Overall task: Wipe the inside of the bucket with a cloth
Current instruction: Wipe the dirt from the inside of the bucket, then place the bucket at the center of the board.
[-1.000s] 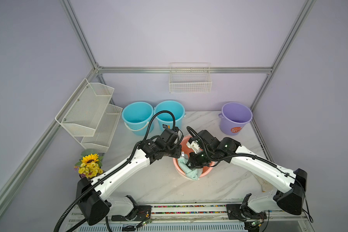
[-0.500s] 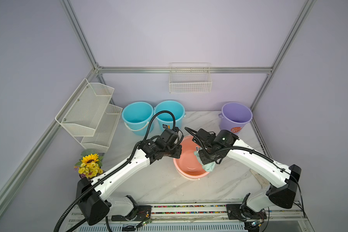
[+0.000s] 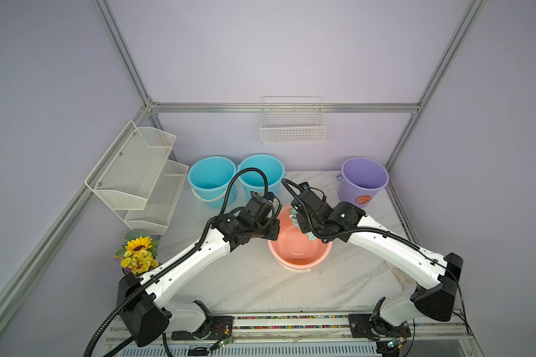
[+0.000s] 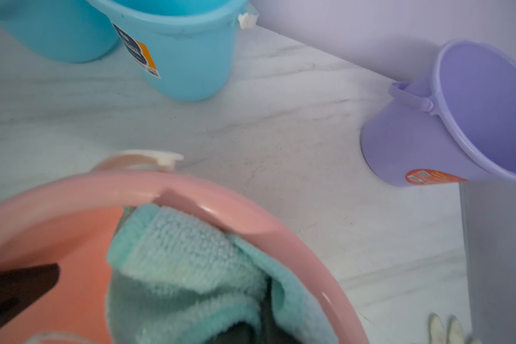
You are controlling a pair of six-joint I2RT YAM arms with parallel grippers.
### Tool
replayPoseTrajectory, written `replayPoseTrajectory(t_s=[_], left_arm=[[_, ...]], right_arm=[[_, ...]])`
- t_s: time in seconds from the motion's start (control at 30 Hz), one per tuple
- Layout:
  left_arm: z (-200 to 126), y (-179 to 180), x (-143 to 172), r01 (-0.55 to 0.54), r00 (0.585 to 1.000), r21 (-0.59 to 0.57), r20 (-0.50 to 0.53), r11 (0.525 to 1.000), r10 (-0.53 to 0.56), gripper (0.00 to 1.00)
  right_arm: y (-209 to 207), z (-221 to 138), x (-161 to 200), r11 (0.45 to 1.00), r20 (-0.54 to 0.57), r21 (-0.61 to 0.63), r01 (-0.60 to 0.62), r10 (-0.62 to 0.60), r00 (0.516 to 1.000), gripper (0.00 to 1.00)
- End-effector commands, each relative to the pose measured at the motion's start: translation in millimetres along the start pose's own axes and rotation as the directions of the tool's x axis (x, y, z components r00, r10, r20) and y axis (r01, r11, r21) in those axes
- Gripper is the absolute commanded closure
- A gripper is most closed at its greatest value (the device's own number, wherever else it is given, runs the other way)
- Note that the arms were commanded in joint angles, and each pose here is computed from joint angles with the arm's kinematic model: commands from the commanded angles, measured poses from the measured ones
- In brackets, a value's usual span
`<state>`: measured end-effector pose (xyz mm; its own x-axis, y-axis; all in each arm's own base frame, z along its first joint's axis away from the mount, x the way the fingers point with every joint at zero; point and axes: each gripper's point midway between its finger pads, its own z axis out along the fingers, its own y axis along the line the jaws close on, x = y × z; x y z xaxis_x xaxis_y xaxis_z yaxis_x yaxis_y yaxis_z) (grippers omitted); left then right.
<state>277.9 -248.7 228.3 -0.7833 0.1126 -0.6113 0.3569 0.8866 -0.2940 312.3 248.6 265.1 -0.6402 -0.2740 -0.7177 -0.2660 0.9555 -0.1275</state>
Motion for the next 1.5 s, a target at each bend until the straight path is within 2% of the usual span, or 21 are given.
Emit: replayPoseTrajectory(t_s=[0.0, 0.1, 0.2, 0.3, 0.4, 0.53, 0.67, 0.83, 0.97, 1.07, 1.17, 1.47], left_arm=[[-9, -18, -6, -0.012, 1.000, 0.081, 0.015, 0.997, 0.010, 1.00], [-9, -18, -5, -0.005, 1.000, 0.086, 0.015, 0.996, 0.003, 1.00], [-7, -17, -4, -0.004, 1.000, 0.085, 0.016, 0.996, 0.002, 1.00], [-6, -16, -4, -0.002, 1.000, 0.076, 0.015, 0.997, 0.001, 1.00], [-5, -11, -5, 0.003, 1.000, 0.049, 0.019, 0.999, -0.004, 1.00], [-2, -5, -7, 0.011, 1.000, 0.015, 0.008, 1.000, -0.011, 1.00], [4, 13, -4, 0.067, 0.997, -0.064, -0.034, 0.996, -0.069, 1.00], [6, 29, -2, 0.082, 0.994, -0.120, -0.056, 0.989, -0.090, 1.00], [4, 51, -2, 0.125, 0.988, -0.162, -0.074, 0.979, -0.138, 1.00], [3, 76, -1, 0.186, 0.975, -0.193, -0.083, 0.963, -0.205, 1.00], [0, 99, -4, 0.232, 0.964, -0.208, -0.080, 0.950, -0.253, 1.00], [22, 161, -20, 0.297, 0.928, -0.276, -0.140, 0.914, -0.344, 1.00]], right_arm=[[33, -3, -49, 0.983, 0.176, -0.174, -0.064, 0.095, 0.980, 1.00], [60, 2, -44, 0.947, 0.119, -0.306, -0.095, 0.137, 0.983, 1.00], [82, 1, -36, 0.889, 0.029, -0.429, -0.164, 0.194, 0.981, 1.00], [98, -5, -22, 0.807, -0.090, -0.532, -0.255, 0.246, 0.965, 1.00], [108, -10, -9, 0.701, -0.236, -0.620, -0.352, 0.261, 0.936, 1.00], [93, -22, -9, 0.604, -0.338, -0.653, -0.456, 0.306, 0.890, 1.00], [54, -34, -23, 0.551, -0.342, -0.660, -0.511, 0.384, 0.857, 1.00], [-12, -42, -44, 0.553, -0.269, -0.626, -0.550, 0.509, 0.818, 1.00], [-69, -38, -51, 0.600, -0.187, -0.543, -0.587, 0.595, 0.781, 1.00], [-97, -35, -53, 0.625, -0.141, -0.498, -0.601, 0.625, 0.767, 1.00], [-112, -33, -54, 0.641, -0.113, -0.473, -0.604, 0.636, 0.763, 1.00], [-121, -29, -52, 0.660, -0.102, -0.450, -0.602, 0.631, 0.769, 1.00]])
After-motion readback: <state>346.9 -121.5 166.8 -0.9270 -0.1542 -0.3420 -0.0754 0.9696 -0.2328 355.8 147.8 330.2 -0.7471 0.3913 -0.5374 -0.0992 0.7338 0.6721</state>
